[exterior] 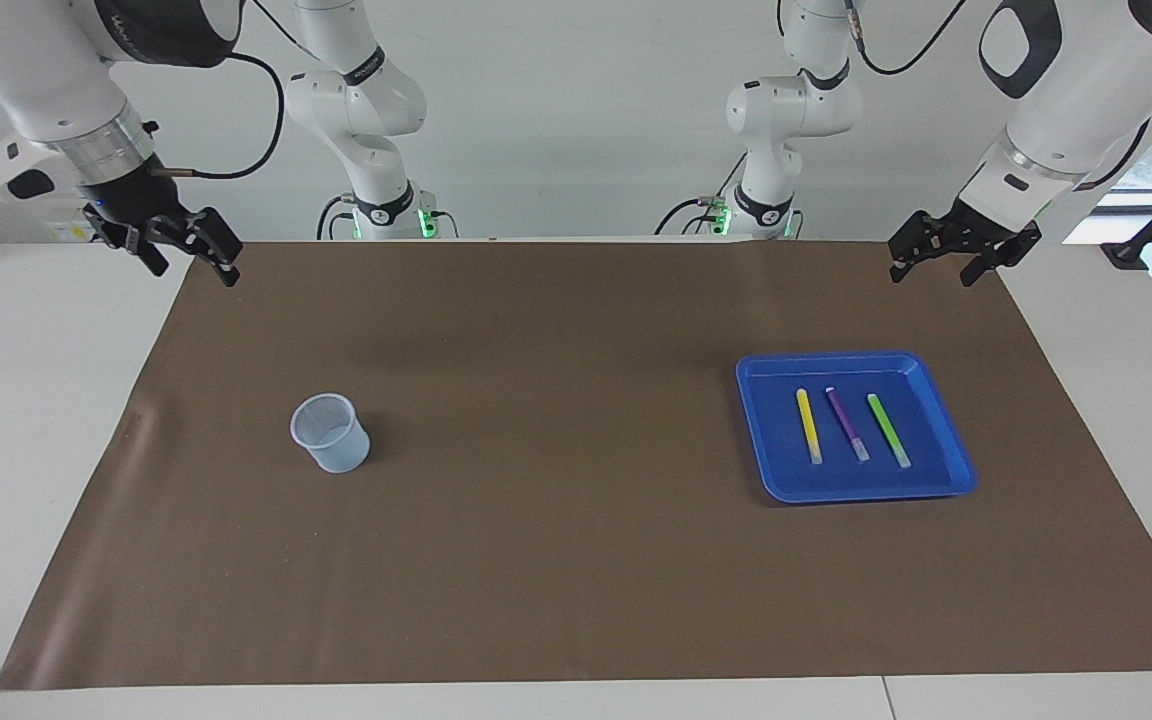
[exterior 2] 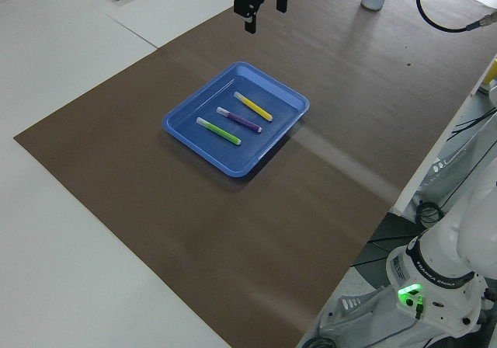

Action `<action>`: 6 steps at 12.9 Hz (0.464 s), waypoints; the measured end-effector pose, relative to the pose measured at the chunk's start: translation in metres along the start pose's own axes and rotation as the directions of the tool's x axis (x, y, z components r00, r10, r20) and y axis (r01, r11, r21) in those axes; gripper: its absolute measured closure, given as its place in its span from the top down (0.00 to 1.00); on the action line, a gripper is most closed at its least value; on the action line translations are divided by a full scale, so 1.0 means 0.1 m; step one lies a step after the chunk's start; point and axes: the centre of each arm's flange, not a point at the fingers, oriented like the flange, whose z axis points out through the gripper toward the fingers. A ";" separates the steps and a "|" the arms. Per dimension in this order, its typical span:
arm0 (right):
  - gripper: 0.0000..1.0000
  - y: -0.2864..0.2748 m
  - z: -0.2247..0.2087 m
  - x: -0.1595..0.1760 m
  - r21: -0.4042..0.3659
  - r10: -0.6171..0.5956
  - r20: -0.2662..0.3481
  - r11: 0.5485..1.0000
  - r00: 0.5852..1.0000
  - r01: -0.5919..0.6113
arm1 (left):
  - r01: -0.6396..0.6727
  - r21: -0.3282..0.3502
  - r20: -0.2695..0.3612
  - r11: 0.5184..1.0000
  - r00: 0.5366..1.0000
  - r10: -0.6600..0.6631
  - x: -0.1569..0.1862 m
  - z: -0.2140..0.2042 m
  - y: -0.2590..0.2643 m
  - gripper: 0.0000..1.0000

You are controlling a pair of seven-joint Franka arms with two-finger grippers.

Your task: Transfer and insert pens with both arms

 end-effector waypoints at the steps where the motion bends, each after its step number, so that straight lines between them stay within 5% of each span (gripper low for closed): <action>1: 1.00 0.00 0.00 0.00 0.000 -0.001 0.000 1.000 1.000 0.001 | 0.000 0.000 0.000 1.000 1.000 0.000 0.00 0.00 0.00 1.00; 6: 1.00 0.00 0.00 0.00 0.000 -0.001 0.000 1.000 1.000 0.001 | -0.004 0.000 0.000 1.000 1.000 0.004 0.00 0.00 0.02 1.00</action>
